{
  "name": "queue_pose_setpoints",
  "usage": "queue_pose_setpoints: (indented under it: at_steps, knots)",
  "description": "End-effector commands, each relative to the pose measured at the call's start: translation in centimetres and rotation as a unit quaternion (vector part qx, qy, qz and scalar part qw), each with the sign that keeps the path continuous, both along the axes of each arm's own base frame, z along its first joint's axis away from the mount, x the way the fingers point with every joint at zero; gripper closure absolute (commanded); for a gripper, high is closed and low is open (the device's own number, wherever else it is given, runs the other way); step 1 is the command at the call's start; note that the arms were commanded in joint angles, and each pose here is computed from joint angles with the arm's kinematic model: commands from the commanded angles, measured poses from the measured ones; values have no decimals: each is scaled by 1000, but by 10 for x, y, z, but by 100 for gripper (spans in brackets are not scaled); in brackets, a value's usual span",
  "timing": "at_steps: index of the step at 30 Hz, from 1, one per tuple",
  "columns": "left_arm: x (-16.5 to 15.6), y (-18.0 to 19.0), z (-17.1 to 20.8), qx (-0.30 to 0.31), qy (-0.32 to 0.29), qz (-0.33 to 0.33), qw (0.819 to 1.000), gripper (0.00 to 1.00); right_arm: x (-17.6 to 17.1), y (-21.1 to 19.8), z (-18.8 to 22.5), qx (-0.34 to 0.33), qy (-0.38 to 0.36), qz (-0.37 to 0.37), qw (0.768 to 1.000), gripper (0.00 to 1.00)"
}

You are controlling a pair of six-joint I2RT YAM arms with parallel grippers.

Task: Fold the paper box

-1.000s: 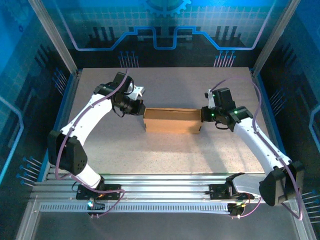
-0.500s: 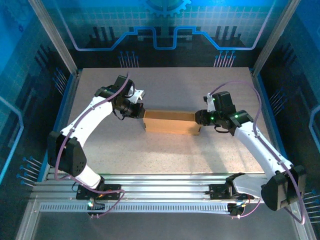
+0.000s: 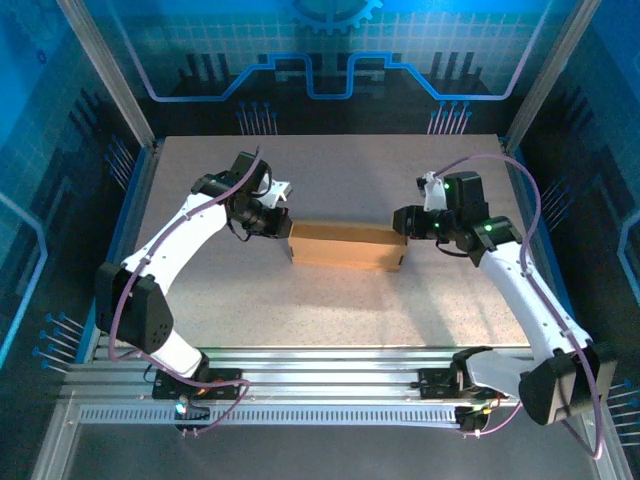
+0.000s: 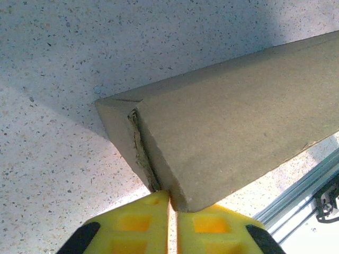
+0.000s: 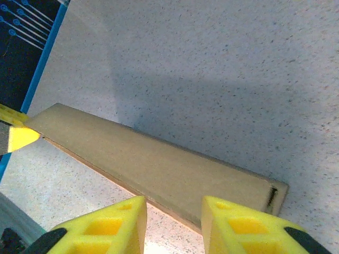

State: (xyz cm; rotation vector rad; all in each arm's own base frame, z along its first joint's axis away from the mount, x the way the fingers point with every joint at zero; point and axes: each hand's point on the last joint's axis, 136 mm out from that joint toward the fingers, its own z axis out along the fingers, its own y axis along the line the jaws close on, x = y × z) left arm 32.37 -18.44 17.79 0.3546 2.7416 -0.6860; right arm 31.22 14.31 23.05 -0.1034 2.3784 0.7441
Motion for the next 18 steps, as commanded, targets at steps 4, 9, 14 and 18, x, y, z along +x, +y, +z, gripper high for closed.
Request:
queue_pose_setpoints:
  at_steps: [4,9,14,18]
  knots:
    - [-11,0,1,4,15,1,1000,80,10,7,-7,21,20,12,1000,67]
    - [-12,-1,11,-4,11,-2,1000,69,7,1,-21,6,36,7,999,67]
    - [-20,-7,42,-49,-8,-5,999,66,3,0,-29,3,45,9,999,67]
    - [-26,-11,69,-112,-13,-9,994,62,0,0,-35,6,52,12,999,67]
